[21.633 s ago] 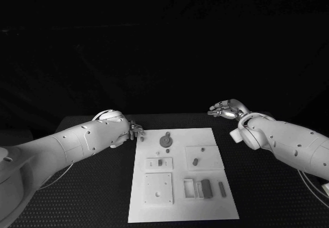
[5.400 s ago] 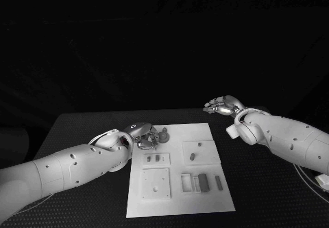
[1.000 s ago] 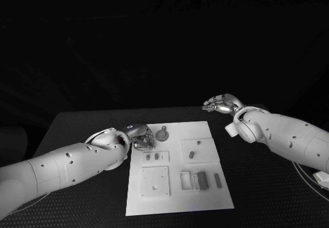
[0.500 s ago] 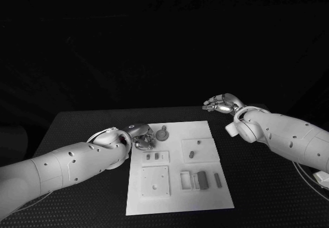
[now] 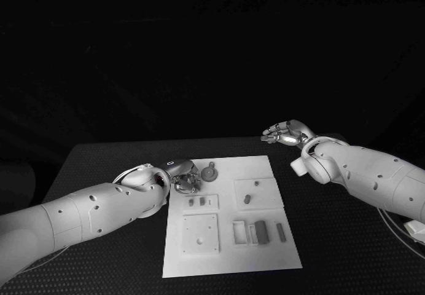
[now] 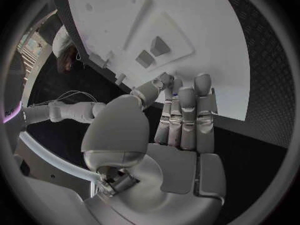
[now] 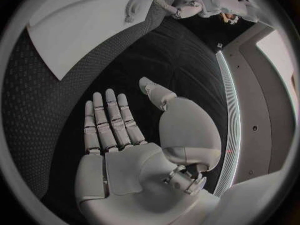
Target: Assemble the parts on the task board
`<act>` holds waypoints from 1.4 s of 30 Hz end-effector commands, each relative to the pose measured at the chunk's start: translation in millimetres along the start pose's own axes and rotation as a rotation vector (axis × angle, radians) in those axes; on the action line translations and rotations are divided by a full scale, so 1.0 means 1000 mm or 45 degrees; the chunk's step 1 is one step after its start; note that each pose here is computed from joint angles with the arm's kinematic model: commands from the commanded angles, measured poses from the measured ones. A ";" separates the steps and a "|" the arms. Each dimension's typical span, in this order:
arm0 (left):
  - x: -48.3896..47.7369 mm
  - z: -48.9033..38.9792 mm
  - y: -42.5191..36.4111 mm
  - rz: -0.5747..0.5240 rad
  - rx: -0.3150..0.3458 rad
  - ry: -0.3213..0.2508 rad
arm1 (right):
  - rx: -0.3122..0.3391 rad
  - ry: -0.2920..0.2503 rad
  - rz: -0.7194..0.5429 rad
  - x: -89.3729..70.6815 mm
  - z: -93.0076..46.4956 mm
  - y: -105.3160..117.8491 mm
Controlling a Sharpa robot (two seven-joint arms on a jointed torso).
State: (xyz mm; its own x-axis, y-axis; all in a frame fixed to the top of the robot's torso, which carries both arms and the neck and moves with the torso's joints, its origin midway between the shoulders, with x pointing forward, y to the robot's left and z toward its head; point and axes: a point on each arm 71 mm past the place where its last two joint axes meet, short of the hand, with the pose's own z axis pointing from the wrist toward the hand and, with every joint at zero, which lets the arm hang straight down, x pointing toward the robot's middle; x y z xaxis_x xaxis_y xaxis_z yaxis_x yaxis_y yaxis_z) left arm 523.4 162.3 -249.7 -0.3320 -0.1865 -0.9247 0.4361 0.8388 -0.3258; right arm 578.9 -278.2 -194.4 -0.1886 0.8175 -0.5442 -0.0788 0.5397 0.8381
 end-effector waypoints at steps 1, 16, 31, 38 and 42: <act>0.0036 0.0009 -0.0007 0.025 -0.021 0.053 | -0.018 0.020 0.003 0.002 0.000 0.001; 0.0062 0.0033 -0.0054 0.027 -0.009 0.080 | -0.020 0.022 0.004 0.003 0.000 0.002; 0.0101 0.0062 -0.0072 0.096 -0.011 0.113 | -0.019 0.023 0.004 0.003 0.000 0.002; 0.0140 0.0066 -0.0057 0.100 -0.013 0.138 | -0.020 0.024 0.005 0.003 0.000 0.002; 0.0123 0.0062 -0.0045 0.099 -0.013 0.112 | -0.019 0.026 0.005 0.003 0.000 0.002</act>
State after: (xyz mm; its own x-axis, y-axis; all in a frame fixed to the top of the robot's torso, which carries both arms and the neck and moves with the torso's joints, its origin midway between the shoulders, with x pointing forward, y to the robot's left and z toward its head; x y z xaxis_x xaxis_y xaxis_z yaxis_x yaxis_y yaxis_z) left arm 526.6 152.9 -249.7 -0.3389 -0.1127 -0.9340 0.4588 0.8470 -0.2687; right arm 578.7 -276.9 -194.5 -0.1917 0.8175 -0.5431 -0.0806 0.5384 0.8388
